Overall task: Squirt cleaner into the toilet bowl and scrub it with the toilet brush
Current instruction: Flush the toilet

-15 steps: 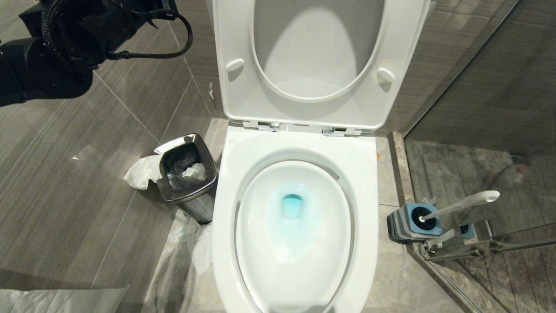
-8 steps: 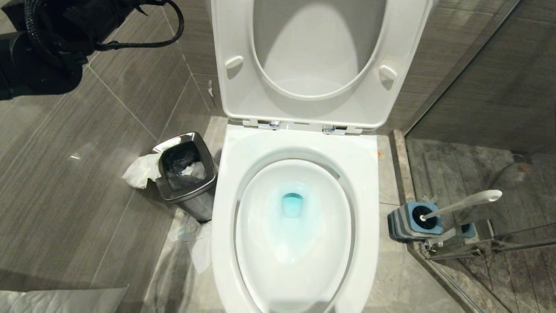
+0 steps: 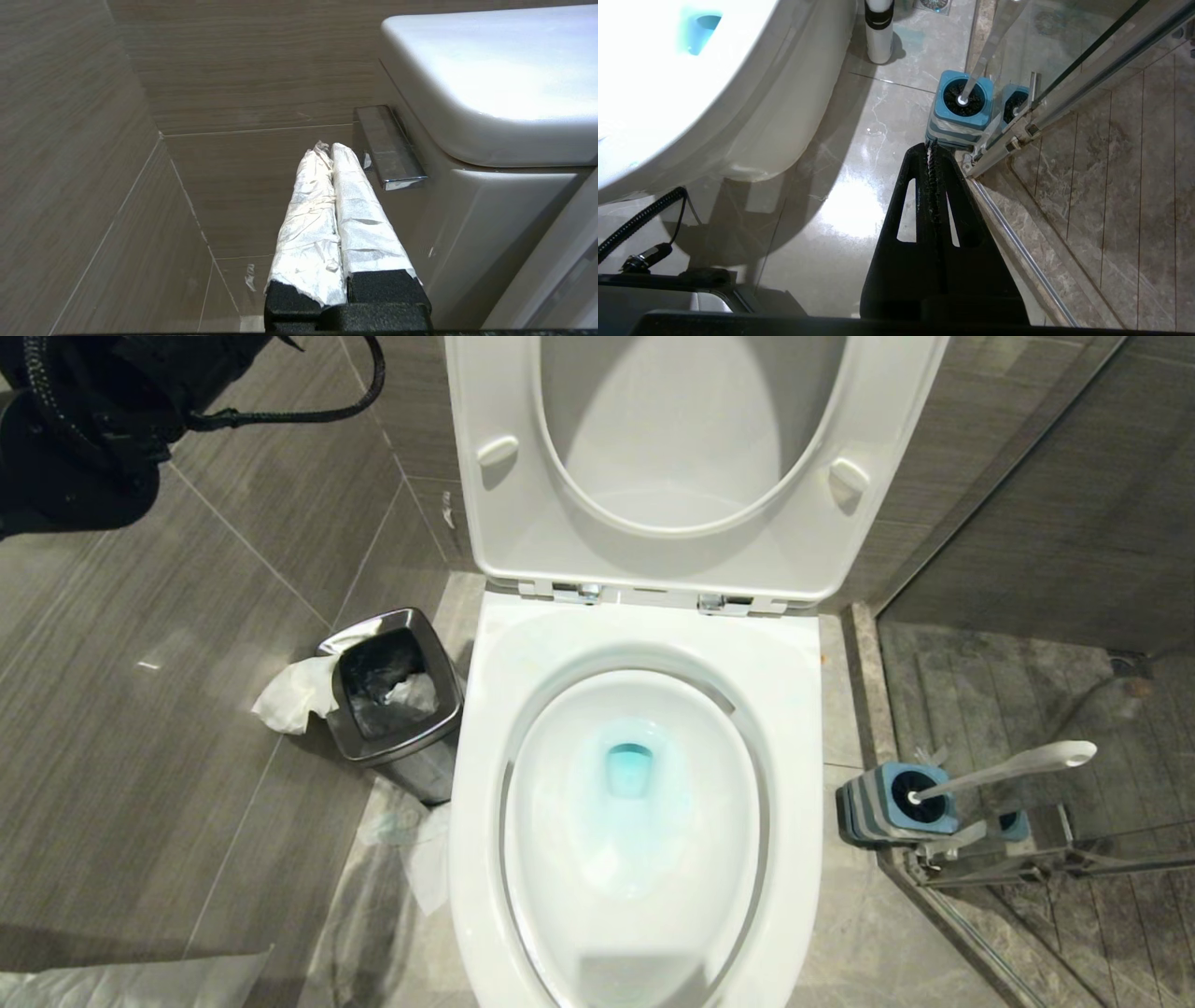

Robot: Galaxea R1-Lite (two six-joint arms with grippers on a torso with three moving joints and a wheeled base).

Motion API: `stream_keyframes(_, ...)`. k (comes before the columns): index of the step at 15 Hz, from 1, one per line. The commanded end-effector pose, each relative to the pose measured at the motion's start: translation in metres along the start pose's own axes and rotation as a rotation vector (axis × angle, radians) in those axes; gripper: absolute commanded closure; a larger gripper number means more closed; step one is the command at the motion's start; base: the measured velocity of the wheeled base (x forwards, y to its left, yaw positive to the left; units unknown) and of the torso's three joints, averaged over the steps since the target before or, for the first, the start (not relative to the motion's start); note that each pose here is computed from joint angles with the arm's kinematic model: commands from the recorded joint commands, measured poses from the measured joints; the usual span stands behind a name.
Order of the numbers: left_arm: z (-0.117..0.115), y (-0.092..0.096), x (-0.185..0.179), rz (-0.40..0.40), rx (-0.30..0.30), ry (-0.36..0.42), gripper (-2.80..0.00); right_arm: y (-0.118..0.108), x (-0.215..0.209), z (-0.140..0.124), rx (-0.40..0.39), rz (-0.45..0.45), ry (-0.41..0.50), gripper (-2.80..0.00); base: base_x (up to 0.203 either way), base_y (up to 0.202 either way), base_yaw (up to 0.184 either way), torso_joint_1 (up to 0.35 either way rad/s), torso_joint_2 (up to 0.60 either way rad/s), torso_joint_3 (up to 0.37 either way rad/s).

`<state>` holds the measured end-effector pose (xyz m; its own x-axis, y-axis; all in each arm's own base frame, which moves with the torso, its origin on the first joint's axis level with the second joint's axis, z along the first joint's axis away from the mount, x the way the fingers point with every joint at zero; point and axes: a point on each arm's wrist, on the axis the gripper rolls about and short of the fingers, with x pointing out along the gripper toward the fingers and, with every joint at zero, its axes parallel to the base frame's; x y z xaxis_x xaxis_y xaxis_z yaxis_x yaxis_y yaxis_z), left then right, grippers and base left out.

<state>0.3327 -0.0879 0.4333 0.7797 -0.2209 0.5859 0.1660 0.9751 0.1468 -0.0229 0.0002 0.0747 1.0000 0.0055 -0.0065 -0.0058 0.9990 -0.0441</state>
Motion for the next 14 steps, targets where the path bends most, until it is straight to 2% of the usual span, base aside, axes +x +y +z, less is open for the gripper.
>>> stream_keyframes(1,0.005,-0.001,-0.001,-0.001,-0.002,-0.02,0.0,0.0,0.0,0.0,0.0,0.0,0.003,0.0,0.0,0.0,0.0,0.009,0.0,-0.098)
stream_keyframes(5,0.01,-0.008,-0.001,-0.011,-0.016,-0.062,0.0,0.0,0.0,0.0,0.0,-0.001,0.001,0.0,0.0,0.0,0.0,0.007,0.01,-0.107)
stream_keyframes(9,0.015,-0.016,-0.001,-0.022,-0.048,-0.138,0.0,0.0,0.0,0.0,0.0,-0.001,0.001,0.0,0.0,0.0,0.0,0.001,0.0,-0.007)
stream_keyframes(14,0.011,-0.018,0.001,-0.026,-0.05,-0.132,0.0,0.0,0.0,0.0,0.0,-0.001,0.001,0.0,0.0,0.0,0.0,0.0,0.0,0.0)
